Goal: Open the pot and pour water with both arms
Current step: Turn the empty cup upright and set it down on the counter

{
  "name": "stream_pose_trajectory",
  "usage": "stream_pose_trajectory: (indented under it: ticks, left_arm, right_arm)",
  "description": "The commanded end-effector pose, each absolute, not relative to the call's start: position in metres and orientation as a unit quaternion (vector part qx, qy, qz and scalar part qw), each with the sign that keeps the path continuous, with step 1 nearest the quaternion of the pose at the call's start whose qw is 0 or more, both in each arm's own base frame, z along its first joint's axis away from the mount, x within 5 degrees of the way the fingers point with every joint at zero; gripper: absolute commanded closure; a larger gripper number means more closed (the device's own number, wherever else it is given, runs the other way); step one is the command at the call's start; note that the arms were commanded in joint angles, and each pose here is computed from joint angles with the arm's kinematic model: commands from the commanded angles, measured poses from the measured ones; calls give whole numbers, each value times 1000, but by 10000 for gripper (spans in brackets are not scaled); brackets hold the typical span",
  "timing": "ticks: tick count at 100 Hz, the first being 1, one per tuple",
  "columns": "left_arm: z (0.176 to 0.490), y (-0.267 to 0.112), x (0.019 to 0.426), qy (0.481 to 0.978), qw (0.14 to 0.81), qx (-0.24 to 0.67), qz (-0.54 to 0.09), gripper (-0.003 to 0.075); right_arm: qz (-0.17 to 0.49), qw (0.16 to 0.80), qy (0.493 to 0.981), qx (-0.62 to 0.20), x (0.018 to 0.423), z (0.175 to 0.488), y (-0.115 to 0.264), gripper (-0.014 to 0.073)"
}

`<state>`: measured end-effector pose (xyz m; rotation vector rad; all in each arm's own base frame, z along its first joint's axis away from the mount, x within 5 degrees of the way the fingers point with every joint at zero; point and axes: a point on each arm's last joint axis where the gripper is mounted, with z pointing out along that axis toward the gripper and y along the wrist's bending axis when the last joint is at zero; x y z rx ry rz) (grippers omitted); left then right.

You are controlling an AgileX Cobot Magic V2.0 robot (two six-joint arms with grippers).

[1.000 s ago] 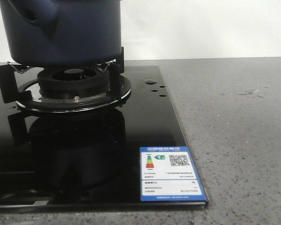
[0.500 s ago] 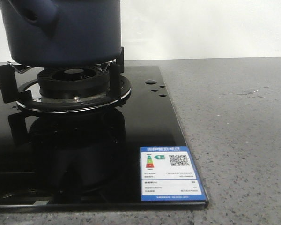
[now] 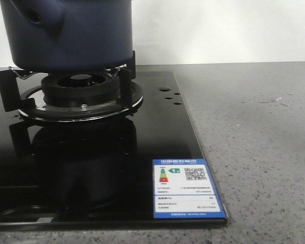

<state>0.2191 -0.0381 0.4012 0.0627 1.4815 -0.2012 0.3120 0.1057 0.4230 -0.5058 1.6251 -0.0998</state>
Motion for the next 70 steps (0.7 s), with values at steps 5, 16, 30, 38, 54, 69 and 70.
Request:
stream_pose_trajectory:
  ticks: [5, 16, 30, 38, 54, 69, 70]
  left_arm:
    - [427, -36, 211, 611, 785, 22, -95, 382]
    - [427, -36, 211, 611, 785, 22, -95, 382]
    - [427, -36, 211, 611, 785, 22, -95, 382]
    - [427, -36, 211, 611, 785, 22, -95, 382]
    - [427, -36, 211, 611, 785, 22, -95, 382]
    - [427, -36, 211, 611, 785, 22, -95, 382]
    - [427, -36, 211, 611, 785, 22, -95, 382]
  right_arm:
    - [6, 720, 670, -182, 287, 434, 78, 335]
    - [20, 729, 666, -155, 276, 415, 58, 335]
    - [27, 738, 662, -129, 259, 388, 37, 335]
    - [18, 723, 680, -120, 253, 371, 29, 335]
    - [10, 705, 702, -106, 240, 337, 16, 335]
    - [17, 692, 717, -79, 233, 306, 5, 335]
    - [17, 692, 717, -78, 233, 305, 5, 335]
